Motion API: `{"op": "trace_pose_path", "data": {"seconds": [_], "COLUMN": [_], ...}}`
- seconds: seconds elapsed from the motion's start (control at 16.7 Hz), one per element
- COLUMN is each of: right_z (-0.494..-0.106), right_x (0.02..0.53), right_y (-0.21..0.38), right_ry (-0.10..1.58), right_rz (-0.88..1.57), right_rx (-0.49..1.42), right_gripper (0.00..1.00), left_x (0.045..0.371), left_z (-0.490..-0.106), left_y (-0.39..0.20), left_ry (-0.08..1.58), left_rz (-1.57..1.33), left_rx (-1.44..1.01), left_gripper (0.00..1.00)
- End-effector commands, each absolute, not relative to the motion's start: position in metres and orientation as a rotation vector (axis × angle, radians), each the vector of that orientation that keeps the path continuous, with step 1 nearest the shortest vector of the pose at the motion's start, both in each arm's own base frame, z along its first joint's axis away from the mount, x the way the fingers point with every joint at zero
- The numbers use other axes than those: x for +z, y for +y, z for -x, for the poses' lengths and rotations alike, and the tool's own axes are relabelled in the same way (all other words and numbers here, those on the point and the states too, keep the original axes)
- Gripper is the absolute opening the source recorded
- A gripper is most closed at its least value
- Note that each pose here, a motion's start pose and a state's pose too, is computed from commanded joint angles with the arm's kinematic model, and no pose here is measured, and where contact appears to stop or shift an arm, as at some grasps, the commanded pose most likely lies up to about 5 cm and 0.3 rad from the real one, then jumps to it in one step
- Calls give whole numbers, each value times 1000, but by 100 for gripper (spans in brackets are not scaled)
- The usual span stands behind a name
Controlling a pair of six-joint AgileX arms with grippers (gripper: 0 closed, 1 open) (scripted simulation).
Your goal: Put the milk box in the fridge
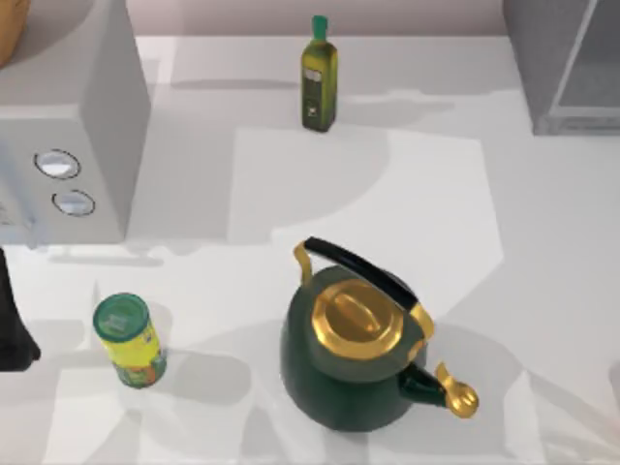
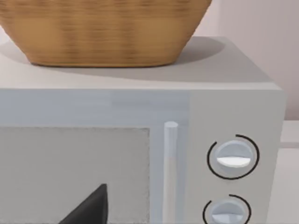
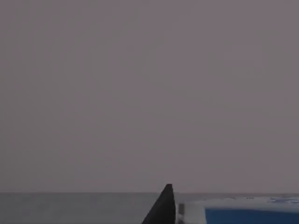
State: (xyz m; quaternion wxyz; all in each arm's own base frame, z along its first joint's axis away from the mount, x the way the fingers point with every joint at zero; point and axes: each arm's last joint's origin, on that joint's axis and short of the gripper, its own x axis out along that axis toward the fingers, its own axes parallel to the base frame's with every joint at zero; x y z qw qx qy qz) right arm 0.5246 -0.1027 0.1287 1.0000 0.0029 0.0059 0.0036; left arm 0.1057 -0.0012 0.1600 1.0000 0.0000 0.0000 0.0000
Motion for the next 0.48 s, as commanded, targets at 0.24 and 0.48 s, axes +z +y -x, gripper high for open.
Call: {"op": "trace_pose_path", "data": {"seconds": [0.24, 0.48], "right_z": [-525, -525], "right_x": [129, 129], "right_y": [-103, -103], "right_ry": [12, 12], "right_rz": [-6, -6], "right_rx": [7, 7], "right_gripper": [45, 75], "left_x": [160, 160], "left_z": [-106, -106], "left_y": [-1, -1], "left_ry": [0, 0], "left_rz": [0, 0], "left_rx": [0, 0], "left_gripper": [100, 100]}}
